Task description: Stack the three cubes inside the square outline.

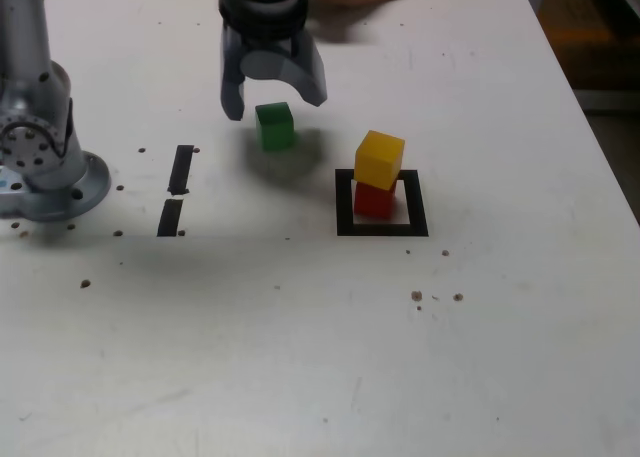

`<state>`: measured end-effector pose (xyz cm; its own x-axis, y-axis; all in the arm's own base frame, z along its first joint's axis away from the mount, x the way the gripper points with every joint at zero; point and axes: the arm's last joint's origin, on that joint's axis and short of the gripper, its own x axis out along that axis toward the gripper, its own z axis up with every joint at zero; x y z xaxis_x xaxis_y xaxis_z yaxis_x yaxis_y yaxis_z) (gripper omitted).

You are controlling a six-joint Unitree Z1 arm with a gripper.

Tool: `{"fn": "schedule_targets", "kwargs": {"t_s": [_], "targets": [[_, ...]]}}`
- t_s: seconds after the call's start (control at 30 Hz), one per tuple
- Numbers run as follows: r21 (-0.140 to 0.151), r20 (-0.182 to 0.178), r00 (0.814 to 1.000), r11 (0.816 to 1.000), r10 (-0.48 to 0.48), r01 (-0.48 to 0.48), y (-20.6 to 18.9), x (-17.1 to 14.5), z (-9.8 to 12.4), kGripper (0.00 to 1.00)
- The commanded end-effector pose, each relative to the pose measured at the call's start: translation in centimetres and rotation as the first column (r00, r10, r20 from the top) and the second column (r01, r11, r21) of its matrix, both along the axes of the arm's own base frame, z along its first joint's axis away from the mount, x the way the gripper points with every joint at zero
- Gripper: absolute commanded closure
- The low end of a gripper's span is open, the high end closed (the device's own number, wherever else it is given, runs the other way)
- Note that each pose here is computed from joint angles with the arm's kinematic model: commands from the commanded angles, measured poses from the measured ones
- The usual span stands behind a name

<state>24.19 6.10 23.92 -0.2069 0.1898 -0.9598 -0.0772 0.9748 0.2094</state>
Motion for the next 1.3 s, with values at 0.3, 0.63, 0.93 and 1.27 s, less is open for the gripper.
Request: {"fn": "schedule_targets", "kwargs": {"t_s": [0.3, 0.63, 0.93, 1.27], "targets": [[-0.082, 0.012, 1.0, 0.997, 0.009, -0.008, 1.2, 1.5, -3.0, 0.08], [-0.113, -0.025, 0.999, 0.992, 0.046, -0.048, 2.3, 0.7, -3.8, 0.44], [-0.099, 0.004, 0.999, 0.995, 0.032, -0.032, 2.2, 0.2, -2.9, 0.99], [-0.092, -0.044, 0.998, 0.995, -0.054, 0.05, 0.6, -1.3, 1.4, 1.0]]}}
